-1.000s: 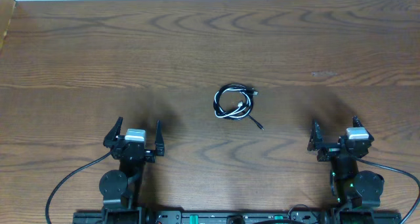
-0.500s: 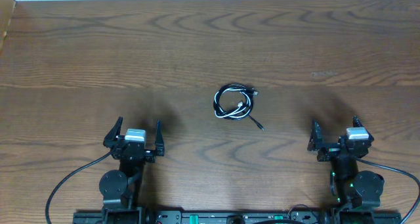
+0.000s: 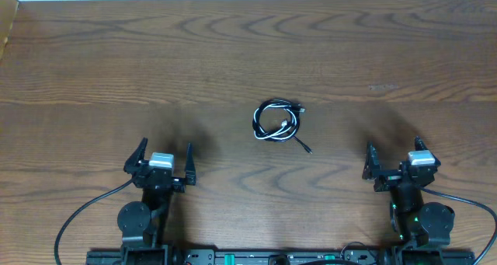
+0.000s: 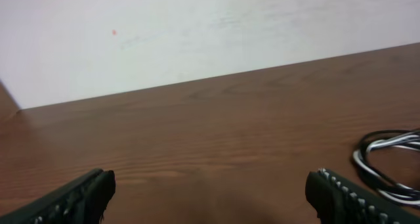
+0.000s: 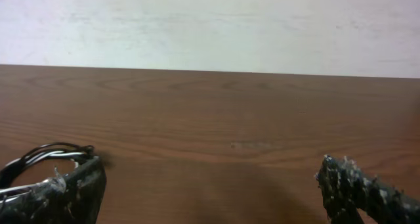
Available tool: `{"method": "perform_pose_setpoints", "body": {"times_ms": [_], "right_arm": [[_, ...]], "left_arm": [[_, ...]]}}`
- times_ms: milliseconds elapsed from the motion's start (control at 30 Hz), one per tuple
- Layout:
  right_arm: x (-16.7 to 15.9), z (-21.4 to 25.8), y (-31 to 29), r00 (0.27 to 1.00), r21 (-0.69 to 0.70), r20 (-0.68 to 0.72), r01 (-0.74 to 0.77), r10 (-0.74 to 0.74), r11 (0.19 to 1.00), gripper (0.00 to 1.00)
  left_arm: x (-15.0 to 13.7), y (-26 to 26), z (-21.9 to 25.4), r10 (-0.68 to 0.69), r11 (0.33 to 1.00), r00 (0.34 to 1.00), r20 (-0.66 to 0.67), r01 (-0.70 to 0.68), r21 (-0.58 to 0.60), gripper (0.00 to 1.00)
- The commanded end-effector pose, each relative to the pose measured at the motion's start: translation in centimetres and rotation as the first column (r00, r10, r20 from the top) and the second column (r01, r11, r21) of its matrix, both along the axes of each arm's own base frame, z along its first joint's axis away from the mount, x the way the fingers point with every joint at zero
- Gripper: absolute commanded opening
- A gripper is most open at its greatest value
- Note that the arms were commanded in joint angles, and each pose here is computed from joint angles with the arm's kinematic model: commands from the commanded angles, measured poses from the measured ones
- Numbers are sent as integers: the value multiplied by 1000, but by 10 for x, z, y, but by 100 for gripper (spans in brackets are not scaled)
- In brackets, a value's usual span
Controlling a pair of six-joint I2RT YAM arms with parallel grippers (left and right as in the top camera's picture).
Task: Untangle cables
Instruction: 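Reach the left gripper forward and grasp the black-and-white cable bundle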
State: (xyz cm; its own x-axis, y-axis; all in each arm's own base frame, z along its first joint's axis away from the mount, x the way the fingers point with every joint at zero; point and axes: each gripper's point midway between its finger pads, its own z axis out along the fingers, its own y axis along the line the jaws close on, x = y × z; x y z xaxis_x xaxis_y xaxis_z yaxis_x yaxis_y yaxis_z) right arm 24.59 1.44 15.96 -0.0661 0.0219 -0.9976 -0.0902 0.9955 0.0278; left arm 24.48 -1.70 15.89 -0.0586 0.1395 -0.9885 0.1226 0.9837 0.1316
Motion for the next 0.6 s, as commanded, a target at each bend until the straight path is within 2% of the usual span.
{"method": "perform_pose_setpoints", "body": {"times_ms": [0, 200, 567], "right_arm": [[-2, 5, 11, 998, 38, 8, -59, 59, 998, 99], [-6, 10, 28, 988, 68, 15, -157, 156, 985, 99], [-12, 6, 43, 970, 141, -30, -237, 243, 961, 99]], "left_arm": [[-2, -17, 10, -101, 994, 994, 42, 102, -22, 98], [-2, -17, 14, -97, 992, 994, 49, 101, -82, 98], [-1, -10, 20, -55, 995, 998, 42, 58, -84, 98]]}}
